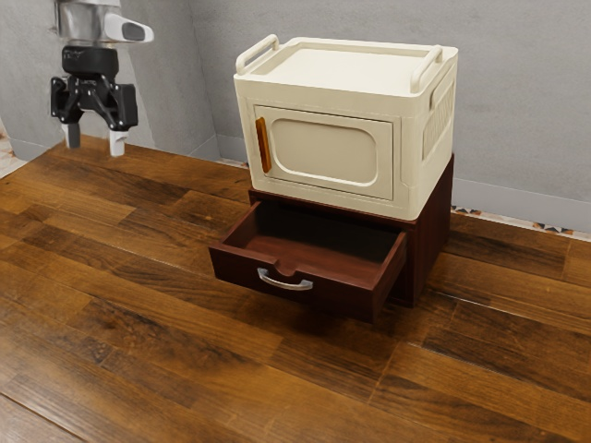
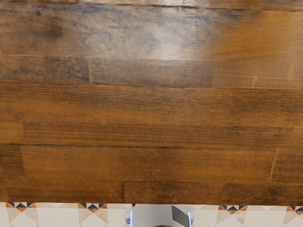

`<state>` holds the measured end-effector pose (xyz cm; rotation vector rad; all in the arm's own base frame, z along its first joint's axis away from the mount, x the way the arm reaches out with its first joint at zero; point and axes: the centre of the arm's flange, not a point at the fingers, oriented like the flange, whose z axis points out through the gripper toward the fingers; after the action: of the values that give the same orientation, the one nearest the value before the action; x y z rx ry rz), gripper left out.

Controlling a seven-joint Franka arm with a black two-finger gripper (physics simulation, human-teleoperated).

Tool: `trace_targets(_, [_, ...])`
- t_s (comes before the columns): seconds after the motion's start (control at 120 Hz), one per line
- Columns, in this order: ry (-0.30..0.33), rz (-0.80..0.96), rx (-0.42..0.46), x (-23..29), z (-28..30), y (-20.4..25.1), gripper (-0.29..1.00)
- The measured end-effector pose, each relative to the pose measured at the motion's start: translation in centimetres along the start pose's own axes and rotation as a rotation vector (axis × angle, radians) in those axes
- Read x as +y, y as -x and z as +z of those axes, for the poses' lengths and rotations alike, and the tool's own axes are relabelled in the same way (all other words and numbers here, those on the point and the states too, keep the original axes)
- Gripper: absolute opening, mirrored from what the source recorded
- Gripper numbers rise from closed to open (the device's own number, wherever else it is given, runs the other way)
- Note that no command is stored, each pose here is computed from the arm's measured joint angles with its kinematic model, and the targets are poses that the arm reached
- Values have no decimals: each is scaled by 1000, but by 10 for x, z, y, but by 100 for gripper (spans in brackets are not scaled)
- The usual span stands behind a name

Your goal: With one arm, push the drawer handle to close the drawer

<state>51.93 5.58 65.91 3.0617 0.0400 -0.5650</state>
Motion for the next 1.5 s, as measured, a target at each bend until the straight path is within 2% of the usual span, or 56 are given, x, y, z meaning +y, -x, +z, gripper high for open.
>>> trace_targets(0.125, [-13,26,134,3,-12,-15,70])
trace_targets(0.283, [-23,42,225,1,-23,-21,70])
trace_targets(0.383, [-104,80,486,42,-115,76,70])
trace_targets(0.475, [-95,176,569,109,-134,110,70])
trace_targets(0.533, [-122,226,532,160,-101,116,70])
trace_targets(0.592, [-165,241,483,203,-37,135,70])
trace_targets(0.683, [-191,212,451,233,57,147,70])
trace_targets(0.742, [-175,174,464,236,90,150,70])
trace_targets(0.933, [-117,115,522,254,116,128,70])
trace_targets(1.058, [-137,45,533,262,135,106,70])
trace_targets(1.15, [-95,16,508,262,142,93,70])
trace_targets(1.3, [-100,45,511,291,160,91,69])
trace_targets(1.367, [-107,50,505,295,177,85,62])
trace_targets(1.5, [-97,39,503,285,196,69,30])
